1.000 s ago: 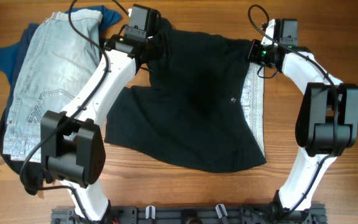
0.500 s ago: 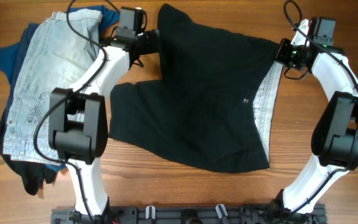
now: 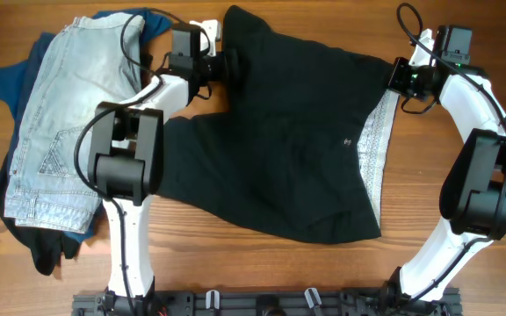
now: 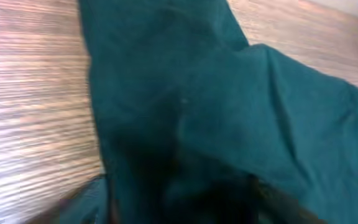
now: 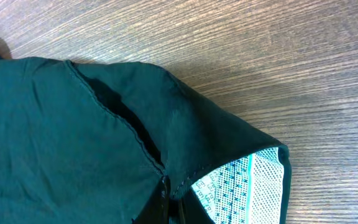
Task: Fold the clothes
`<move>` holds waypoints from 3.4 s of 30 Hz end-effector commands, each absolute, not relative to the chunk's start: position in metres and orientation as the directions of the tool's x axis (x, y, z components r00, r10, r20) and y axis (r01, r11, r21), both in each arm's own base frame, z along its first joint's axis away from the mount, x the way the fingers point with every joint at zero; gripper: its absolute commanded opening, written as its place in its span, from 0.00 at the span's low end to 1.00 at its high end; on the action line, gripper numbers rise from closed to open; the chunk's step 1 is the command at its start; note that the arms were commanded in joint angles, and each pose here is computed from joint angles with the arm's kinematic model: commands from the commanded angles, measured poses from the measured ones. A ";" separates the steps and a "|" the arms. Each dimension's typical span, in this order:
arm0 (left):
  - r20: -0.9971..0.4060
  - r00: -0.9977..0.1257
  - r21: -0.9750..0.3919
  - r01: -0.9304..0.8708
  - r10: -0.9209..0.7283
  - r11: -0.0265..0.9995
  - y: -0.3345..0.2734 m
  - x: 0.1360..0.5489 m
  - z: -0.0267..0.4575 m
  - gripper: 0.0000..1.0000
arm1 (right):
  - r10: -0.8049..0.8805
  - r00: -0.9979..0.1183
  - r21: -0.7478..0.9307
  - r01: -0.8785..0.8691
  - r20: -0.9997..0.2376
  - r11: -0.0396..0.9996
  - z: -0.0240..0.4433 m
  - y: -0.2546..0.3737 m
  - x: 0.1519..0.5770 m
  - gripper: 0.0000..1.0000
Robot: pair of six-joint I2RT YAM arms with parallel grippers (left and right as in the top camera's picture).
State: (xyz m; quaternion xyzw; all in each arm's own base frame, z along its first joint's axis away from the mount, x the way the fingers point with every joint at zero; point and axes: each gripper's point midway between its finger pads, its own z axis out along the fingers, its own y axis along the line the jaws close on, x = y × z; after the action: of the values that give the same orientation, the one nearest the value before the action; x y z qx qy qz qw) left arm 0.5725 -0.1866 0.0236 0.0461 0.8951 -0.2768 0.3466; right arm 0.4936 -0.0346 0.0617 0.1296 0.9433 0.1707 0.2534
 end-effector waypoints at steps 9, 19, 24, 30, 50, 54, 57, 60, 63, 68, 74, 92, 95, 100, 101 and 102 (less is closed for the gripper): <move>-0.594 -0.729 -0.617 0.141 -0.341 0.774 -0.162 0.584 0.112 0.04 | 0.285 -0.847 0.364 0.118 -0.449 0.924 0.070 -0.033 0.492 0.04; -0.735 -0.644 0.022 0.291 0.212 0.957 -0.235 0.522 0.123 0.04 | 0.290 -0.857 0.371 0.127 -0.426 0.920 0.068 -0.031 0.487 0.04; -0.655 -0.576 0.262 0.433 0.489 0.862 -0.279 0.500 0.076 0.12 | 0.290 -0.862 0.371 0.131 -0.416 0.919 0.066 -0.031 0.484 0.04; -0.643 -0.581 0.325 0.383 0.499 0.865 -0.269 0.506 0.072 1.00 | 0.291 -0.863 0.376 0.129 -0.414 0.918 0.066 -0.030 0.484 0.04; -0.347 -0.909 -0.374 -0.094 -0.233 0.923 -0.119 0.496 0.098 0.86 | 0.288 -0.865 0.383 0.123 -0.411 0.916 0.067 -0.028 0.484 0.04; -0.293 -0.931 -0.432 -0.072 -0.216 0.899 -0.135 0.496 0.075 0.80 | 0.288 -0.866 0.383 0.125 -0.408 0.915 0.066 -0.028 0.483 0.04; -0.271 -0.940 -0.422 -0.079 -0.209 0.903 -0.138 0.498 0.053 0.80 | 0.289 -0.870 0.383 0.128 -0.400 0.915 0.065 -0.028 0.481 0.04; -0.279 -0.936 -0.393 -0.093 -0.215 0.915 -0.131 0.505 0.033 0.79 | 0.289 -0.871 0.383 0.128 -0.398 0.915 0.065 -0.028 0.481 0.04; -0.306 -0.927 -0.401 -0.081 -0.216 0.913 -0.133 0.517 0.020 0.79 | 0.289 -0.871 0.383 0.129 -0.398 0.915 0.065 -0.028 0.481 0.04; -0.382 -0.903 -0.435 -0.010 -0.194 0.901 -0.155 0.537 0.014 0.84 | 0.289 -0.872 0.383 0.130 -0.395 0.915 0.065 -0.027 0.480 0.04; -0.413 -0.897 -0.524 0.093 -0.156 0.847 -0.194 0.547 -0.014 0.88 | 0.289 -0.872 0.382 0.130 -0.395 0.915 0.065 -0.027 0.480 0.04; -0.435 -0.863 -0.604 0.067 -0.258 0.794 -0.184 0.565 0.023 0.04 | 0.288 -0.872 0.382 0.129 -0.396 0.915 0.065 -0.027 0.480 0.04; -0.439 -0.838 -0.571 -0.019 -0.324 0.821 -0.130 0.571 0.046 0.04 | 0.289 -0.872 0.383 0.129 -0.396 0.915 0.065 -0.027 0.480 0.04; -0.450 -0.821 -0.511 -0.088 -0.353 0.855 -0.070 0.565 0.066 0.04 | 0.289 -0.872 0.383 0.130 -0.395 0.915 0.065 -0.027 0.480 0.04; -0.449 -0.823 -0.507 -0.085 -0.347 0.858 -0.068 0.564 0.066 0.04 | 0.289 -0.872 0.383 0.130 -0.395 0.915 0.065 -0.027 0.480 0.04; -0.442 -0.827 -0.506 -0.090 -0.347 0.858 -0.068 0.563 0.065 0.04 | 0.289 -0.872 0.383 0.130 -0.395 0.915 0.065 -0.027 0.480 0.04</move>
State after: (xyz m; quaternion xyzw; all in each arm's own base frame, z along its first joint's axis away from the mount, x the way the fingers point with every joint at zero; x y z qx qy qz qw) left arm 0.5632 -0.0720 0.0435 -0.1398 0.9245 -0.2530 0.2486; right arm 0.4752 -0.0303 0.0521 0.1263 0.9539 0.1704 0.2124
